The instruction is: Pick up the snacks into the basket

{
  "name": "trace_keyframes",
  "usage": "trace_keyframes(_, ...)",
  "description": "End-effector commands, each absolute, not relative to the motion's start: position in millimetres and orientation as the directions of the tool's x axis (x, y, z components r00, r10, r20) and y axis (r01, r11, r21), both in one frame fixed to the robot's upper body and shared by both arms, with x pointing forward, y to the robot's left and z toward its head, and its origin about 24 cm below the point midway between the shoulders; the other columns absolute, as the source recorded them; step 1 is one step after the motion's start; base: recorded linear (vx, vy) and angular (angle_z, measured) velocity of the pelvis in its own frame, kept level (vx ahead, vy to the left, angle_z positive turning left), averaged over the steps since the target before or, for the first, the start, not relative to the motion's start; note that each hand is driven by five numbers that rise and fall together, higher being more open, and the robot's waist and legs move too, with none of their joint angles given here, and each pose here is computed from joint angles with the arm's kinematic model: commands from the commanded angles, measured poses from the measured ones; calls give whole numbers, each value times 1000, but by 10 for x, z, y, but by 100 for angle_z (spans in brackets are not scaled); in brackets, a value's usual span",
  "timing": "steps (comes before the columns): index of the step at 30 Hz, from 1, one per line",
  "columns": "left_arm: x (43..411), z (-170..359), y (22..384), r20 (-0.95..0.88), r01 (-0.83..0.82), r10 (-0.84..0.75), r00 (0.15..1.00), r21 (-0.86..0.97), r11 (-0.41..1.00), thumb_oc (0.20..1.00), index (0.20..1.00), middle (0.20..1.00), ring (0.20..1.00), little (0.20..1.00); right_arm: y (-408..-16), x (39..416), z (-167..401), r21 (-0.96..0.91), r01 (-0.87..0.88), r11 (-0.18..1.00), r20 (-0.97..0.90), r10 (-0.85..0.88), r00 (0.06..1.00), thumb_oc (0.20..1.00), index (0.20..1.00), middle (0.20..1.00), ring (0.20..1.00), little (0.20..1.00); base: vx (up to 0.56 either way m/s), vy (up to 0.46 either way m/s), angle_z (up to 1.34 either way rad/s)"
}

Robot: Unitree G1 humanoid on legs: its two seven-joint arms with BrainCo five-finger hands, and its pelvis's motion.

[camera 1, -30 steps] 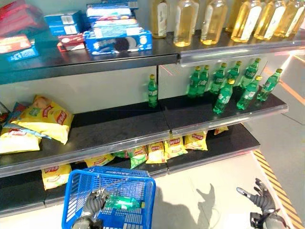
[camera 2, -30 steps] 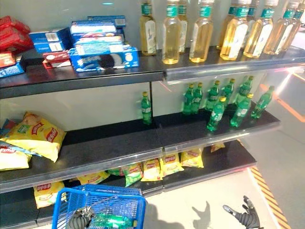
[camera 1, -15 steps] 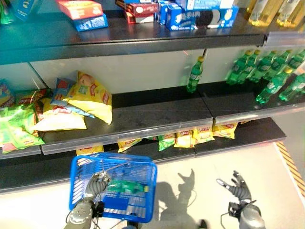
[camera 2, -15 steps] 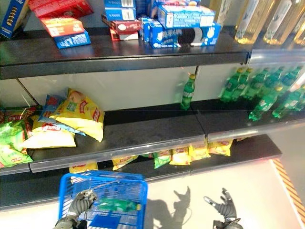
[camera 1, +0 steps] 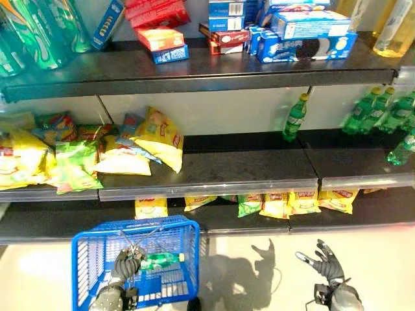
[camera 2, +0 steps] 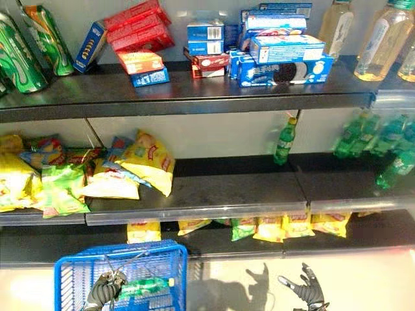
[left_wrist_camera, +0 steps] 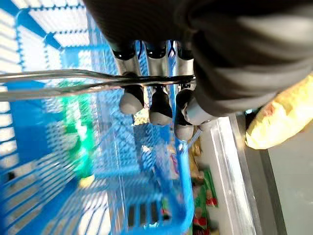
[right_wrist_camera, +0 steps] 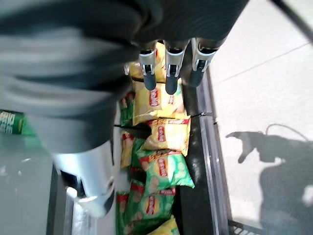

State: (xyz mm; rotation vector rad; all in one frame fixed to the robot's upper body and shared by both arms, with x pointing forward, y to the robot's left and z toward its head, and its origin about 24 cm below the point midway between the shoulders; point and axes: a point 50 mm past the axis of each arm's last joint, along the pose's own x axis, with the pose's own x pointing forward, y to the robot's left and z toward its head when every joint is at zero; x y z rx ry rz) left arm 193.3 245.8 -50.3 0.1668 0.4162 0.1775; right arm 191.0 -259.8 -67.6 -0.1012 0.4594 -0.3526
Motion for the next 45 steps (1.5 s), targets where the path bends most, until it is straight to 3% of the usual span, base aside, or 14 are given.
trace_keyframes(1,2302,151,2422,-31,-159,167,986,174,972,200,200,200,200,200,-2789,1960,-509,-261,294,920,-342,-372,863,1000,1000,1000,1000,1000,48,317,20)
trace_keyframes(12,2395,293,2460,18,-139,138,990,191,972,200,200,200,200,200,-2875,2038,-422,-292,294,910,-317,-382,868,1000,1000,1000,1000,1000,79,433,-1)
trace_keyframes(20,2438,361,2494,38,-124,118,992,264,957,200,200,200,200,200,-2598,2222,-438,-224,243,944,-316,-306,898,1000,1000,1000,1000,1000,59,444,-33)
trace_keyframes(30,2397,326,2489,36,-157,153,988,251,955,200,200,200,200,200,-2381,2358,-378,-234,135,963,-292,-202,935,1000,1000,1000,1000,1000,22,38,10)
trace_keyframes(37,2389,326,2494,39,-166,162,986,252,953,200,200,200,200,200,-2315,2466,-293,-368,26,929,-270,-133,953,1000,1000,1000,1000,1000,-12,-76,14)
trace_keyframes(42,2430,464,2480,102,-176,156,982,226,958,200,200,200,200,200,-2084,2966,229,-489,-35,872,-80,-5,997,1000,1000,1000,1000,1000,-85,-102,6)
trace_keyframes(43,2481,574,2449,150,-174,146,978,200,964,200,200,200,200,200,-1880,3269,622,-602,-44,797,43,87,995,1000,1000,1000,1000,1000,-148,-88,8)
trace_keyframes(45,2530,660,2406,184,-156,120,975,192,969,200,200,200,200,200,-1782,3494,935,-750,-8,661,117,145,982,1000,1000,1000,1000,1000,-97,-86,7)
